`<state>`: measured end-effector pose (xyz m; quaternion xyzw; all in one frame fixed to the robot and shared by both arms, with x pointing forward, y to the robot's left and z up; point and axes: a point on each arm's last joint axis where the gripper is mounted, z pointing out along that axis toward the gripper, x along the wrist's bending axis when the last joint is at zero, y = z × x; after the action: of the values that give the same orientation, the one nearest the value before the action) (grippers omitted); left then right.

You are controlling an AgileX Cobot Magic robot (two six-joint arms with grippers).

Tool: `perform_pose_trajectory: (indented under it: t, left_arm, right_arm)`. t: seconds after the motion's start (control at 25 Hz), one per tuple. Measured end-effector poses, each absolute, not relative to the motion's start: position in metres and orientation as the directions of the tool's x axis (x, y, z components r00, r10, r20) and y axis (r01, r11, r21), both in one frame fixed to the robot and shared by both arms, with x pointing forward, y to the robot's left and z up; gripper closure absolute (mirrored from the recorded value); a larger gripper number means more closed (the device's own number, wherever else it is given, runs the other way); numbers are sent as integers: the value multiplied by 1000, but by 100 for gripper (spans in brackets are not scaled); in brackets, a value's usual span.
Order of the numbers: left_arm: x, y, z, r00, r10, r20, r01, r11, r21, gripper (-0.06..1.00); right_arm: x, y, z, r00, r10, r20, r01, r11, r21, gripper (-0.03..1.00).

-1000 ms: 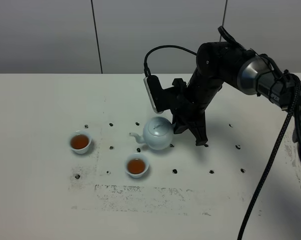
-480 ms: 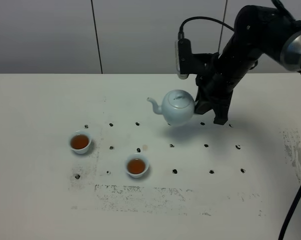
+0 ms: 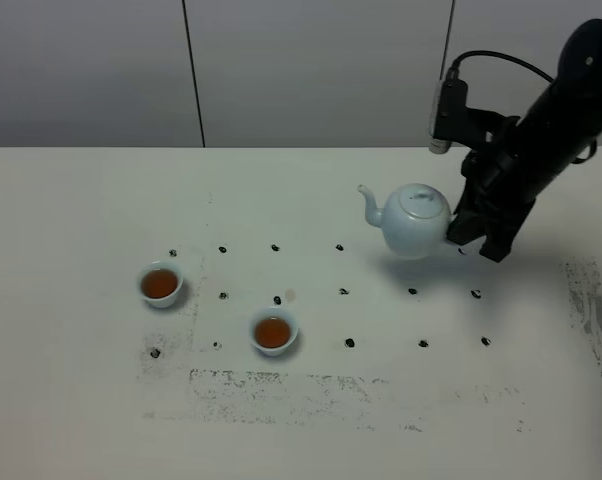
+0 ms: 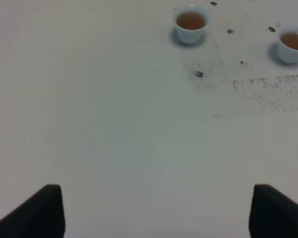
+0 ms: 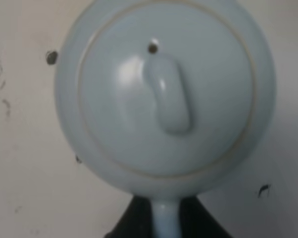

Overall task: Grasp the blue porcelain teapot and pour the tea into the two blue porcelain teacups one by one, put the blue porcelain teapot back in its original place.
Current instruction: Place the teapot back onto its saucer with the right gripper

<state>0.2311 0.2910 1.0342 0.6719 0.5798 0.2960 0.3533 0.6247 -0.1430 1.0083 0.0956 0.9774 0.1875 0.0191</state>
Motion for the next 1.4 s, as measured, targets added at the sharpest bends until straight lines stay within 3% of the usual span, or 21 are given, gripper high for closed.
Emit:
perform_pose_trajectory:
  t: [0.44, 0.76, 1.4]
  left_arm:
    - [231, 291, 1034, 152, 988, -13, 570, -77, 818, 18]
    - [231, 291, 1034, 152, 988, -13, 570, -77, 818, 18]
    - [231, 291, 1034, 152, 988, -13, 570, -77, 818, 18]
  right_arm:
    - [622, -162, 980, -922, 382, 63, 378, 853, 361, 93]
    - [639, -218, 973, -855, 514, 74, 506, 792, 342, 93]
    - [635, -233, 933, -811, 574, 113, 577, 752, 319, 93]
